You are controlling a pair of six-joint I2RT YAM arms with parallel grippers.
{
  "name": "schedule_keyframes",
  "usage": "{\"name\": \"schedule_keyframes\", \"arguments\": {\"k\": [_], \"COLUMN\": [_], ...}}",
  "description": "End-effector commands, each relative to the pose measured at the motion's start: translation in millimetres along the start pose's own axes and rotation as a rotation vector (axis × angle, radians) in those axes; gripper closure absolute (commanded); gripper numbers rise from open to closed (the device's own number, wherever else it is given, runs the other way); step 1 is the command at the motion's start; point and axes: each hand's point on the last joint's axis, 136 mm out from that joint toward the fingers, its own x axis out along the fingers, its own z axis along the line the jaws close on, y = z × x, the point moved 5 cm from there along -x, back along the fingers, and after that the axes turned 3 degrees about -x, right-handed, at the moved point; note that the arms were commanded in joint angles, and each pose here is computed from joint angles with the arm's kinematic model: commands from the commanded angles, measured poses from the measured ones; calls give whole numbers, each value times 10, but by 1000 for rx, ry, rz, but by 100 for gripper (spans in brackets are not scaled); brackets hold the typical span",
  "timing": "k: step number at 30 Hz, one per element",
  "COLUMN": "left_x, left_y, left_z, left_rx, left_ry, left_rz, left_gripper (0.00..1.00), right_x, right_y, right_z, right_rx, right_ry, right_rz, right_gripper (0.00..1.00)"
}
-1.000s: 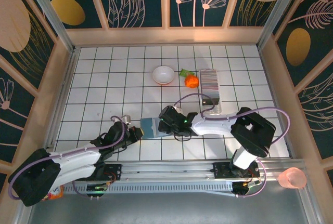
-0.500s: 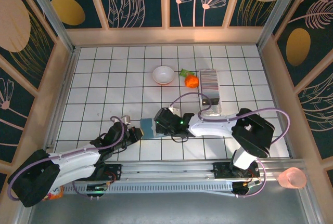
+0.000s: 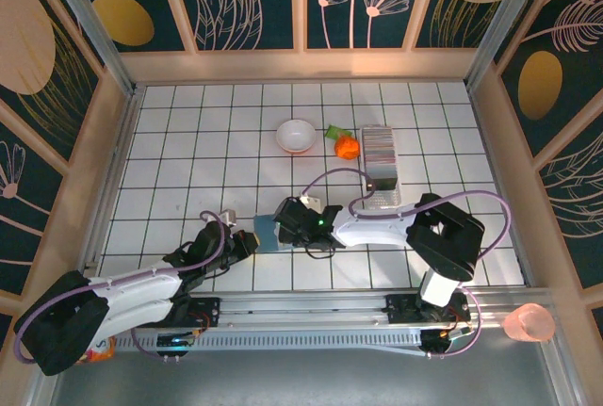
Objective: Put the credit cards into the card holder
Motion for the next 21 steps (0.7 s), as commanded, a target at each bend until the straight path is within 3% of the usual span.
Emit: {"name": "schedule_keyframes", "arguments": {"k": [1,7,21], "left_x": [4,10,25], "left_y": [48,54,79], "left_z": [54,42,70], "left_rx": [-8,-3,-13], "left_ry": [-5,0,-2], "left_rz": [20,28,39], "left_gripper": [100,100,100], "right_x": [14,89,105], "right_y": [47,72,23], "right_z": [-71,-24,451], "right_rx": [3,3,50], "right_ry": [75,60,-218], "right_rz": [-5,11,28], "right_gripper": [45,44,44]}}
